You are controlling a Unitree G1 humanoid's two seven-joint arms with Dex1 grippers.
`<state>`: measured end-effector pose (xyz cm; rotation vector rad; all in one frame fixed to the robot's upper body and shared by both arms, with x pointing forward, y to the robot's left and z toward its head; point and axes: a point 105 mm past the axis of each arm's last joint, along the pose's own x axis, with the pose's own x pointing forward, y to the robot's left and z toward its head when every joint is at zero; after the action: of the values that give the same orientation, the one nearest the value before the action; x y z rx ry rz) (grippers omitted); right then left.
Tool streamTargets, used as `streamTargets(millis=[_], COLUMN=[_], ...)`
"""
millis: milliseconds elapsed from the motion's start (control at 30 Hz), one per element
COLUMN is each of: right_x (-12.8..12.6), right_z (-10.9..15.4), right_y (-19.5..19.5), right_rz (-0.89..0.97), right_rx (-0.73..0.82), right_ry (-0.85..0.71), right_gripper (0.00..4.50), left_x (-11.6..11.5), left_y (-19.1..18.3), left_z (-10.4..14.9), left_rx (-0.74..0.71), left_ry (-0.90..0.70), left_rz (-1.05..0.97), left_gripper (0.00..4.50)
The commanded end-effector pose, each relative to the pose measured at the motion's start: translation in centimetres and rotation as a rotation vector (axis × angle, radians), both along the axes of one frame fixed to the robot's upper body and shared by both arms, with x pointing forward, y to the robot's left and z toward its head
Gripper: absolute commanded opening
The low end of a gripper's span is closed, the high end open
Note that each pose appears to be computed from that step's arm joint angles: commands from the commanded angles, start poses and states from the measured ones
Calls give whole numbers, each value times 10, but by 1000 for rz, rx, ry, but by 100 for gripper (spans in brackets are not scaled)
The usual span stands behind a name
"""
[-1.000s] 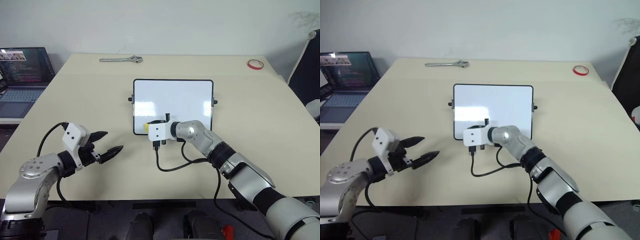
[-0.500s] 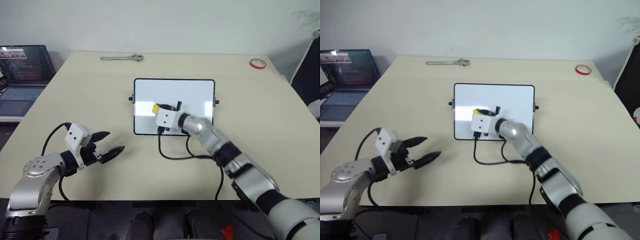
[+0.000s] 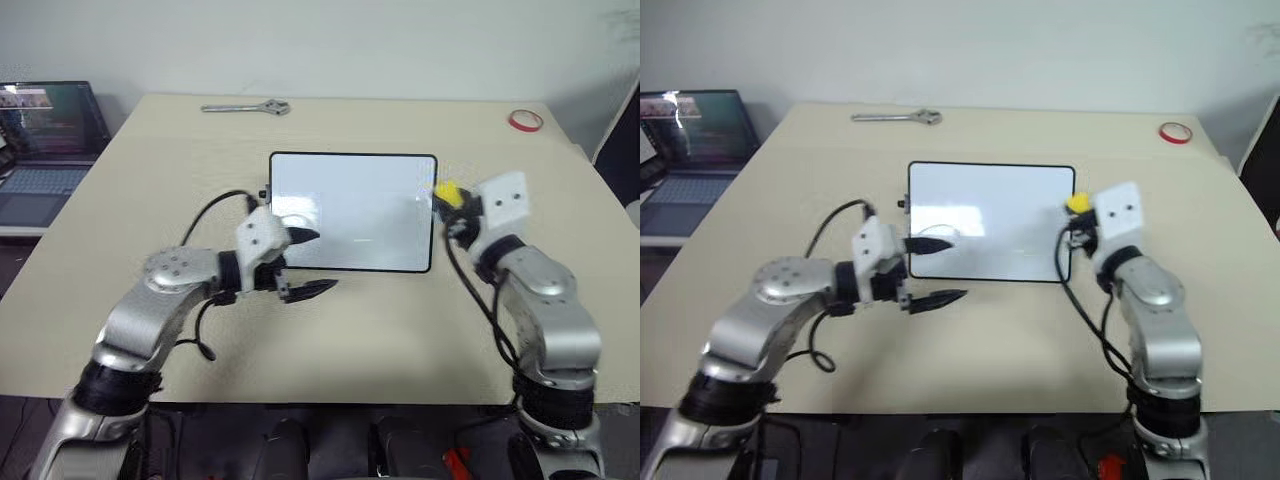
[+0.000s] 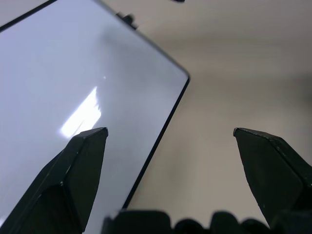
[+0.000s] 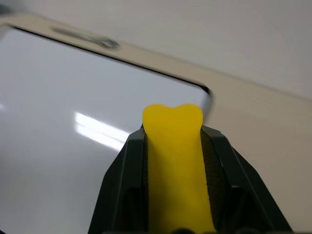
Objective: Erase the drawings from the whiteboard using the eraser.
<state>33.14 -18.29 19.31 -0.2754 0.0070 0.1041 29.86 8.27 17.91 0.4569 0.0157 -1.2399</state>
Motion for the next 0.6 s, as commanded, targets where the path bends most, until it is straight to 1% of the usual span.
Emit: streamTargets(millis=[33, 100, 200, 267, 367, 433, 600], right_x=[-8, -6, -2, 4, 15, 22, 35], right_z=[-15, -30, -39, -46, -58, -64, -72], right_y=[-20, -23, -25, -29, -39, -44, -52], right_rz=[-96, -101, -107, -122, -161, -180, -204], right_rx=[-3, -14, 5, 33, 106, 157, 143], right_ry=[59, 107, 132, 155, 192, 208, 212], right_gripper=[111, 111, 111, 111, 111, 111, 111], left_x=[4, 3, 6, 13, 16, 15, 12], left_y=[-21, -31, -39, -46, -61, -69, -83], left_z=[5, 5, 7, 8, 12, 14, 16], left_rx=[16, 36, 52, 68, 71, 66, 47], left_ry=[7, 30, 45, 29, 5, -5, -19], left_rz=[-99, -178, -229, -240, -281, -302, -323], left_gripper=[450, 450, 450, 450, 450, 450, 450])
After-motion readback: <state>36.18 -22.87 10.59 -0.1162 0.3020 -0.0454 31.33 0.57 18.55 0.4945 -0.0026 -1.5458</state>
